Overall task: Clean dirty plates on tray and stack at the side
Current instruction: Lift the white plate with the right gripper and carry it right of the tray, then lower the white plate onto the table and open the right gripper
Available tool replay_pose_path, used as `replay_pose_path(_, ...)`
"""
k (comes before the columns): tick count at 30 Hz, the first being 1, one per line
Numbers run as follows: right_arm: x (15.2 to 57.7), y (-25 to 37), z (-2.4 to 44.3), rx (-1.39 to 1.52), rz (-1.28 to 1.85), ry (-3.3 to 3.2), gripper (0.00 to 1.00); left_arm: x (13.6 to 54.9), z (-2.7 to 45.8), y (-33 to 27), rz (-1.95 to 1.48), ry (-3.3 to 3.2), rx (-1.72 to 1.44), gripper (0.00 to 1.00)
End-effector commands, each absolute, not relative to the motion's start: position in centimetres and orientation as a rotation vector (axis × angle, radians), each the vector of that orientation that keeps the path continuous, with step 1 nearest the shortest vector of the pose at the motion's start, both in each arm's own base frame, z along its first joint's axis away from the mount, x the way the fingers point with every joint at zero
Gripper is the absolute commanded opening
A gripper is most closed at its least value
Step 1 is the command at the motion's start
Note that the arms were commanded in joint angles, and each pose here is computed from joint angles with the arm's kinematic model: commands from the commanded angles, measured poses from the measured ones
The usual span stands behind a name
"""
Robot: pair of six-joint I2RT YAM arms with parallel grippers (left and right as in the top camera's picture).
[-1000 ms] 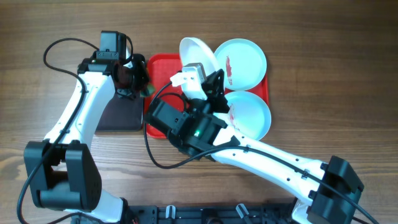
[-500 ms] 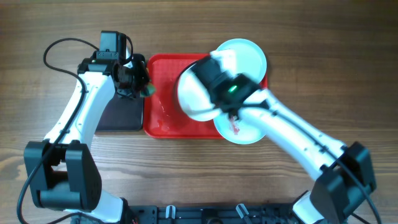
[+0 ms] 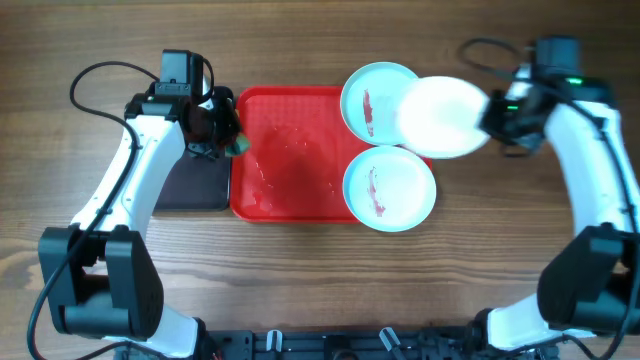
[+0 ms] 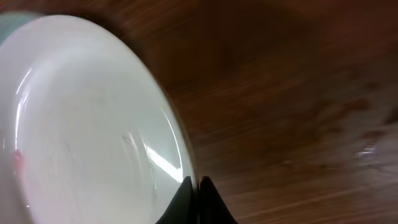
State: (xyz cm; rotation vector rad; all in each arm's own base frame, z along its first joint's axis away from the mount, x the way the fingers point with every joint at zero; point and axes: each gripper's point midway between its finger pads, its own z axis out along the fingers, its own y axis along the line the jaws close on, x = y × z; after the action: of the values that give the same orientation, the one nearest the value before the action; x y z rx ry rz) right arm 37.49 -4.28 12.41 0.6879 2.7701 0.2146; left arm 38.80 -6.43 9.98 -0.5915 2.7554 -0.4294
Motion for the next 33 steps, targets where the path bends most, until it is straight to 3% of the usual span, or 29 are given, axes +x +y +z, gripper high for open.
replay_pose_path(1,36.3,-10.0,12.9,0.820,0.102,2.714,0.04,38.9,10.7,-6.6,-0.449,2.740,-0.598,0.04)
replay_pose_path(8,34.7,-14.5,9.7,1.059,0.087,2.710,0.04,38.9,10.7,-6.6,-0.448,2.742,-0.600,0.04)
replay_pose_path(20,31.7,-13.3,3.0,1.169,0.096,2.773,0.04,38.9,10.7,-6.6,-0.448,2.742,-0.600,0.04)
replay_pose_path(22,31.6,-13.1,2.8,1.169,0.111,2.778,0.15,38.9,10.7,-6.6,-0.448,2.742,-0.600,0.04)
replay_pose_path(23,31.7,-13.0,2.8,1.166,0.122,2.776,0.38,38.9,10.7,-6.6,-0.448,2.742,-0.600,0.04)
replay_pose_path(24,31.9,-12.8,2.9,1.162,0.142,2.773,0.44,38.9,10.7,-6.6,-0.448,2.742,-0.599,0.04)
replay_pose_path(27,33.5,-11.2,4.5,1.070,0.326,2.768,0.43,38.9,10.7,-6.6,-0.448,2.743,-0.599,0.04)
replay_pose_path(29,34.4,-10.1,6.0,0.972,0.419,2.766,0.36,38.9,10.7,-6.6,-0.448,2.743,-0.600,0.04)
replay_pose_path(33,35.2,-8.0,10.1,0.823,0.441,2.775,0.35,38.8,10.7,-6.6,-0.448,2.743,-0.599,0.04)
